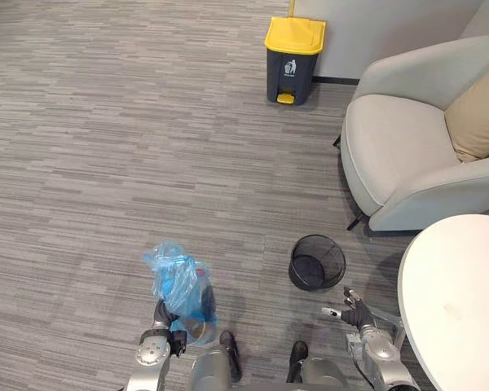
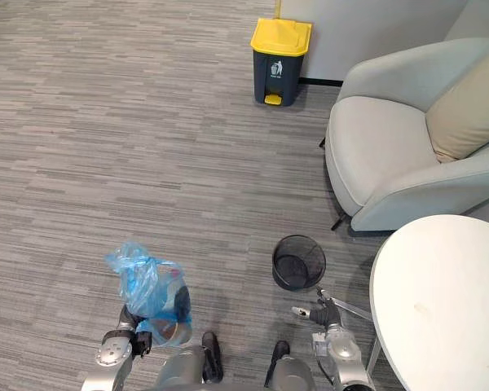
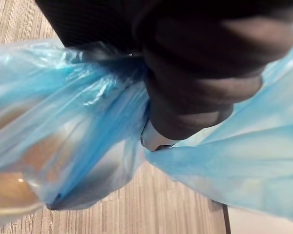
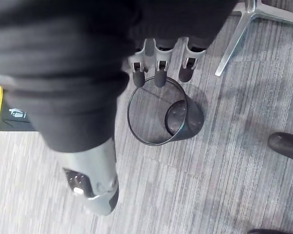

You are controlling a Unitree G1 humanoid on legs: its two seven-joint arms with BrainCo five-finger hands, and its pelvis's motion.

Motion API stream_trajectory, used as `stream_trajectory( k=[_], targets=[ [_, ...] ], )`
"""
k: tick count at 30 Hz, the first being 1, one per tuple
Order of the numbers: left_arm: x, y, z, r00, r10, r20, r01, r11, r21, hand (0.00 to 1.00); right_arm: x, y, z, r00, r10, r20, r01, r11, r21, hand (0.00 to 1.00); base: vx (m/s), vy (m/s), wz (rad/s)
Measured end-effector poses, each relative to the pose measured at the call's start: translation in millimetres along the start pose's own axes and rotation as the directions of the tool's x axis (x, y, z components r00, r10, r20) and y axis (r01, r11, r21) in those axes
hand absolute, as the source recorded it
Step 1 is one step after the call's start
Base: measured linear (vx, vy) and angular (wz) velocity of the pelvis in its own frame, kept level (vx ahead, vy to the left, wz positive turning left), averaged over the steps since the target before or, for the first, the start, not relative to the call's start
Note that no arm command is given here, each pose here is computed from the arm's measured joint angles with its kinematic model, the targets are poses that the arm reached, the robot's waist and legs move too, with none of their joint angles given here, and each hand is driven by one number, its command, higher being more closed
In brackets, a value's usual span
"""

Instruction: Gather rubbish on tea table into small bin, then transfer packed bag to large trash can.

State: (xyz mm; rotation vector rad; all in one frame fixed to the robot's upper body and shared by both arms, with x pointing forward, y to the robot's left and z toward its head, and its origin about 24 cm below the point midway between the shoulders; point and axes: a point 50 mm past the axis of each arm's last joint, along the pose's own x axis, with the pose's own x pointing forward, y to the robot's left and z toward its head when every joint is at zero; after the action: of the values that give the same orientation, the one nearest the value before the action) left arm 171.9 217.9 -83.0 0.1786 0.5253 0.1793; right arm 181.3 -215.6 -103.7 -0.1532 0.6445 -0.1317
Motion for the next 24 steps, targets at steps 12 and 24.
stream_trajectory(
  k=[12,24],
  targets=[
    [1.8,8.2,18.2,0.997,-0.011,0.074,0.007,0.999,0.053,1.00,-10.0,8.2,-23.2,0.996,0.023,-0.085,-0.023,1.000,-0.003,0.00,0.19,0.021,0.38],
    [1.5,-11.0,28.5,0.992,-0.056,0.115,0.056,0.998,0.000,1.00,-7.8,0.9,3.0,0.999,-0.006,0.035,0.005,1.000,0.010,0.00,0.47,-0.119,0.07]
  ],
)
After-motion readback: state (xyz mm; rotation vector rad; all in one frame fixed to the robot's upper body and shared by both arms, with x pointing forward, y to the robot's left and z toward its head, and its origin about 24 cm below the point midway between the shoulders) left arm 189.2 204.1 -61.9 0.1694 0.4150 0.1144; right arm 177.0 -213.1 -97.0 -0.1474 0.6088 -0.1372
